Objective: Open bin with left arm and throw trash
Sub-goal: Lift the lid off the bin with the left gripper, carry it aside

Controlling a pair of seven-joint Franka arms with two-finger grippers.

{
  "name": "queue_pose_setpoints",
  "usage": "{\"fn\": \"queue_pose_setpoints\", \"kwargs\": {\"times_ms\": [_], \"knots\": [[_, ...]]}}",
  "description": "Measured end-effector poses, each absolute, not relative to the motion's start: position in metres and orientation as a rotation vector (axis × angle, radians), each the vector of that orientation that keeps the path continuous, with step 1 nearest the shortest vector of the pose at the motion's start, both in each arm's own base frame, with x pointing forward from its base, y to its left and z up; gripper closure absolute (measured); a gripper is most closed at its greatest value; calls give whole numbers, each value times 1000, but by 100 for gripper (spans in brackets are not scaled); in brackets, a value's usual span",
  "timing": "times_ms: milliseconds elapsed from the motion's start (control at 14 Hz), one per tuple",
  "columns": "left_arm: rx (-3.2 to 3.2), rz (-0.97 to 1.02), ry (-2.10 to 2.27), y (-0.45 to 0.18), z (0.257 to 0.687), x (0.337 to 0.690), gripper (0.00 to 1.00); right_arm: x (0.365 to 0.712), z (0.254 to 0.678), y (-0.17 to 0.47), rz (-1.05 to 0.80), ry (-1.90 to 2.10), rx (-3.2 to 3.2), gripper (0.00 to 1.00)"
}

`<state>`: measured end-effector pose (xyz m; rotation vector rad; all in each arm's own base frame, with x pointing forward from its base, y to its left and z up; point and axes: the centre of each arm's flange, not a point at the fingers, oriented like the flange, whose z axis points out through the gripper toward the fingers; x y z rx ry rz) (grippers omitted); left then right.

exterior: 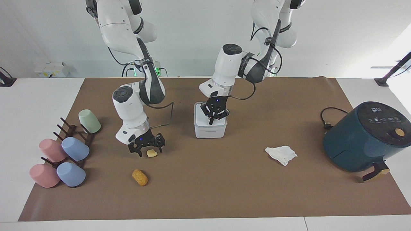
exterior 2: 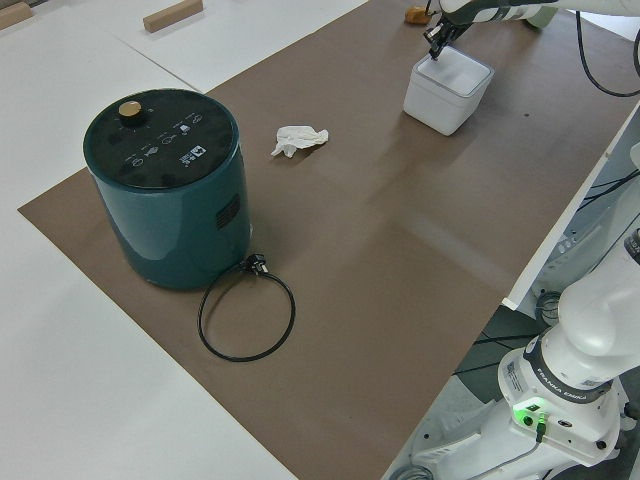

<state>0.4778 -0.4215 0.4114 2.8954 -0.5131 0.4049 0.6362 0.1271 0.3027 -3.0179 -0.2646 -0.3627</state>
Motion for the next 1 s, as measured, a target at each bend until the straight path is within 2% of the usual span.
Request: {"fn": "queue_pose_setpoints", "kwargs": {"times_ms": [357,714,786,857,929,1000], "knots": [[2931,329,-541,-423,419,466,99,635,280,135,-334,-280,-3016,4],[3043,151,-442,-362,484,457,99,633,279,124,-194,-311,-3040,4],[3062,133,-376,-336,499,465,99,634,280,124,-191,-314,-3041,10],[3080,113,-300,-306,511,473,99,635,281,124,-189,-314,-3041,10],[3094,98,-230,-276,521,482,92,635,283,123,-192,-313,-3041,19],[3101,92,-184,-250,527,490,81,637,285,122,-196,-311,-3041,30]]}}
